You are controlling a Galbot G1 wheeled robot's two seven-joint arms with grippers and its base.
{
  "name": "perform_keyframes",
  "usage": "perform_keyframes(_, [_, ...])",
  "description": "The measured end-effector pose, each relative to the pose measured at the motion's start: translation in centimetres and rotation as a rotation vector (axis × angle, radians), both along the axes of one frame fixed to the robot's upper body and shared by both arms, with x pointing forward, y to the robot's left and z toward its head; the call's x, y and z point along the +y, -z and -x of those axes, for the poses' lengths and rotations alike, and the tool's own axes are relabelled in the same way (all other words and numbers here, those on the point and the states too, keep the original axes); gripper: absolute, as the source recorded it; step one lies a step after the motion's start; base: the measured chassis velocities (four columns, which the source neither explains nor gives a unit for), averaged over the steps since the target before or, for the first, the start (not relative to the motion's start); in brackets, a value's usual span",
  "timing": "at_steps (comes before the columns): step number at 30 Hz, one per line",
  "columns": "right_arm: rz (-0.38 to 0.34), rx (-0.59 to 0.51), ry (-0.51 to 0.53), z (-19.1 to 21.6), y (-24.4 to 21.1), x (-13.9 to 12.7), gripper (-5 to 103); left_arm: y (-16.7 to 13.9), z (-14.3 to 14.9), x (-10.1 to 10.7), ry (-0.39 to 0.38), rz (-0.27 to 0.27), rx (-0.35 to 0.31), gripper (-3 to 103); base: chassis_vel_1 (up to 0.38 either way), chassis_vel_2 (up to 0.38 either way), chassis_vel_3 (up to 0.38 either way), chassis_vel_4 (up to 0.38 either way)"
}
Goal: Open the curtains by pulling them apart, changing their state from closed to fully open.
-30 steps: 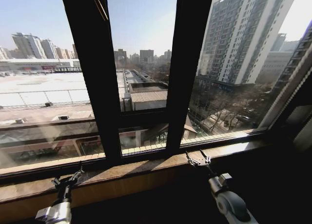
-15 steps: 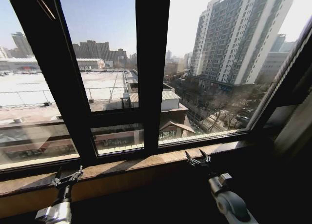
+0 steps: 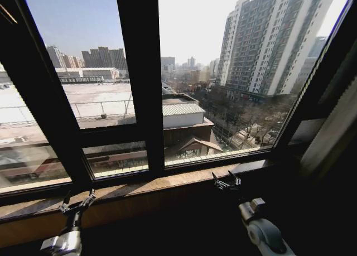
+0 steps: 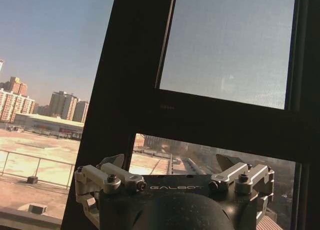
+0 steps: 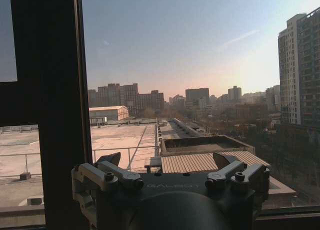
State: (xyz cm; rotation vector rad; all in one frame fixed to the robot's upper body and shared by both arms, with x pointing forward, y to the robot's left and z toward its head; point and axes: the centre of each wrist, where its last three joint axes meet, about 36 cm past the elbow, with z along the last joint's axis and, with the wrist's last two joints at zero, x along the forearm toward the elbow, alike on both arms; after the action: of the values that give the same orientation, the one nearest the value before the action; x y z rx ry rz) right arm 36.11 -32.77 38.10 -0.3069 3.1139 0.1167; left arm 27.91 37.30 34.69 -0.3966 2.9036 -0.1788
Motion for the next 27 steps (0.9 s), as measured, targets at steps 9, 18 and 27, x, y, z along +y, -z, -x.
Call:
perform_keyframes(9, [0.0,0.0,0.0,0.0,0.0,-0.01,100,0.01,0.0,-0.02,0.0,0.0,0.0,100,0.029,-0.078,-0.033,0.08])
perform_keyframes(18, [0.0,0.0,0.0,0.0,-0.01,-0.01,100,0.01,-0.01,-0.03,0.001,0.001,0.0,100,0.119,-0.237,-0.137,0.251])
perform_keyframes(27, [0.0,0.0,0.0,0.0,0.0,-0.01,100,0.01,-0.01,-0.03,0.001,0.001,0.0,100,0.251,-0.336,-0.265,0.336])
